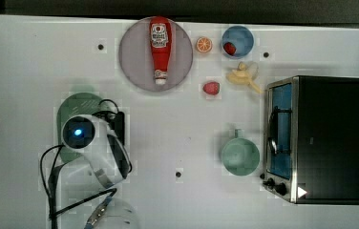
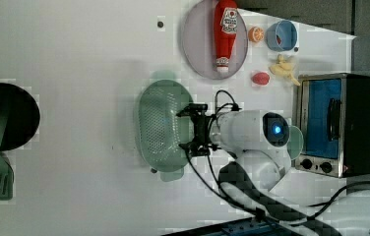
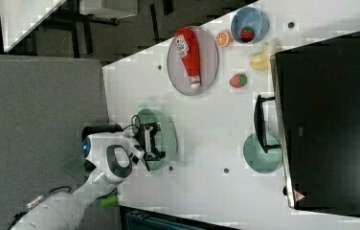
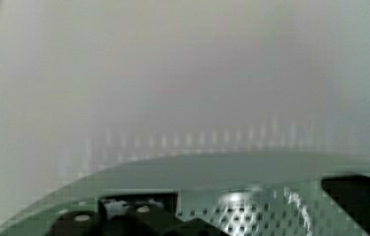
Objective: Drag strainer left to right.
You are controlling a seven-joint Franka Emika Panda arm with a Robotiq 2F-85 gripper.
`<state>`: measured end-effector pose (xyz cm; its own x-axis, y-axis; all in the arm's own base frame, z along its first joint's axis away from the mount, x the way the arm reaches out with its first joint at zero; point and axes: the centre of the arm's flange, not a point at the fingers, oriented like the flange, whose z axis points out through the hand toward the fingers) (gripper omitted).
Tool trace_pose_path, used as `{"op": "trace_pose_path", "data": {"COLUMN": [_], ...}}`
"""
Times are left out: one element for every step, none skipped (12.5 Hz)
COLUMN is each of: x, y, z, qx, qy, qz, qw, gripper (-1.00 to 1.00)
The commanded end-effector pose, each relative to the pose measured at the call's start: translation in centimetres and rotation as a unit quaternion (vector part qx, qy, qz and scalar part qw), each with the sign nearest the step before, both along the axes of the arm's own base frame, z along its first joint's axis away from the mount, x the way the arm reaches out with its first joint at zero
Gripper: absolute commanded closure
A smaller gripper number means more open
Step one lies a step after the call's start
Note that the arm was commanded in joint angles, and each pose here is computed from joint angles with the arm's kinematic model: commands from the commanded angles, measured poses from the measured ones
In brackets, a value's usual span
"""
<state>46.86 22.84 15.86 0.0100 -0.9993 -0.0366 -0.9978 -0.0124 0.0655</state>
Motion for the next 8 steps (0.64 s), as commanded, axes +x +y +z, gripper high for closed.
{"op": "trace_pose_path", "data": {"x": [1.9,2.0,2.3,2.5,2.7,2.8,2.8,2.8], "y": [-6.3,-7.6,-9.0,-10.5,-11.9,-13.4,-14.8,-16.1], "z": [0.6,0.5,0.4,0.2,0.1,0.0,-0.1,0.0], "qx": [-0.013,-0.014,-0.017,-0.019,-0.022,-0.025,-0.027,-0.030], "qy": [-0.004,-0.003,-0.002,-0.002,0.000,0.001,0.002,0.002], "qz": [-0.026,-0.017,-0.010,-0.007,-0.001,0.001,0.001,0.005], "qw": [1.000,1.000,1.000,1.000,1.000,1.000,1.000,1.000], "gripper": [-1.00,-1.00,-1.00,-1.00,-1.00,-1.00,-1.00,-1.00]}}
